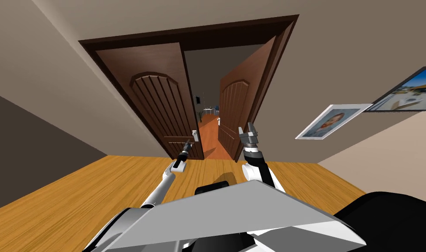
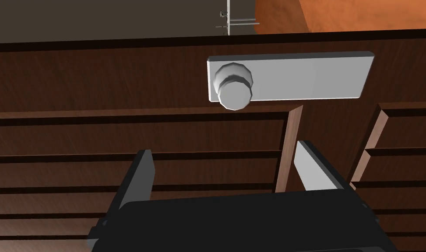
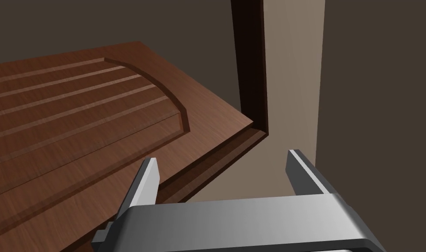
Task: Push the door open
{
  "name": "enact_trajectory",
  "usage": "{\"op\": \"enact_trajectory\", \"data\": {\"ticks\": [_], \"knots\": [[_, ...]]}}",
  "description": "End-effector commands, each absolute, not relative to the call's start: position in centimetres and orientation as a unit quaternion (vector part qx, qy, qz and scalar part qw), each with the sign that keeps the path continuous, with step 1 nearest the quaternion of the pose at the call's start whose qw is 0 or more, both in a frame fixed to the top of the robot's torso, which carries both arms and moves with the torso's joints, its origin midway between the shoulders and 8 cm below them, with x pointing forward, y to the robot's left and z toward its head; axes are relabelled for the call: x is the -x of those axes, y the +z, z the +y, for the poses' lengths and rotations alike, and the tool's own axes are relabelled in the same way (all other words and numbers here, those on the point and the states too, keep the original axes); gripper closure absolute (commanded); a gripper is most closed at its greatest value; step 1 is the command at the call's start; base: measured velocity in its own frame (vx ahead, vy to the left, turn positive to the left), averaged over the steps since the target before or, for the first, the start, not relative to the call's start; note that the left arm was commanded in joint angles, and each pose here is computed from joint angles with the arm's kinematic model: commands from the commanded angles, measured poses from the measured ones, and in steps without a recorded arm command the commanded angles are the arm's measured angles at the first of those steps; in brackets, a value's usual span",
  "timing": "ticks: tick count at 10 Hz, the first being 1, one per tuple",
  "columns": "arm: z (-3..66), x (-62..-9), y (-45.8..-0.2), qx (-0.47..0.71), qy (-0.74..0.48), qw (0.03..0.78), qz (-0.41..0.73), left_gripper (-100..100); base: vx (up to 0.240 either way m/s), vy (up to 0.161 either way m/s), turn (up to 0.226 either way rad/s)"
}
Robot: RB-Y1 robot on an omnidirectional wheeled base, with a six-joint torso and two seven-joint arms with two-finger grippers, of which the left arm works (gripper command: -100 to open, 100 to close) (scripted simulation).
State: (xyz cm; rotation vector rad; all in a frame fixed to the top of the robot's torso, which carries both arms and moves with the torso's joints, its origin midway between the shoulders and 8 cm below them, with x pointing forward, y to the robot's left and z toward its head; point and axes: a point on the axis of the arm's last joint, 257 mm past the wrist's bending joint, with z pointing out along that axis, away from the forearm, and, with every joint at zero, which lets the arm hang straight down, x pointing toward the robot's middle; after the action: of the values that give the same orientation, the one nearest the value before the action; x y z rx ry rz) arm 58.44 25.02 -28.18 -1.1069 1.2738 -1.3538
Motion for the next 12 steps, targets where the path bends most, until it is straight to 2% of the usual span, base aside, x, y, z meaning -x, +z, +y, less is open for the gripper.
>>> {"op": "enact_trajectory", "data": {"ticks": [1,7,12], "knots": [[25.3,-58.8,-28.6,0.455,-0.548,0.468,0.524,-100,0.087,0.114,-0.089],[26.1,-59.6,-29.5,0.462,-0.536,0.464,0.533,-100,0.051,0.074,-0.076],[26.5,-59.8,-29.6,0.467,-0.532,0.467,0.530,-100,0.184,-0.007,-0.028]]}}
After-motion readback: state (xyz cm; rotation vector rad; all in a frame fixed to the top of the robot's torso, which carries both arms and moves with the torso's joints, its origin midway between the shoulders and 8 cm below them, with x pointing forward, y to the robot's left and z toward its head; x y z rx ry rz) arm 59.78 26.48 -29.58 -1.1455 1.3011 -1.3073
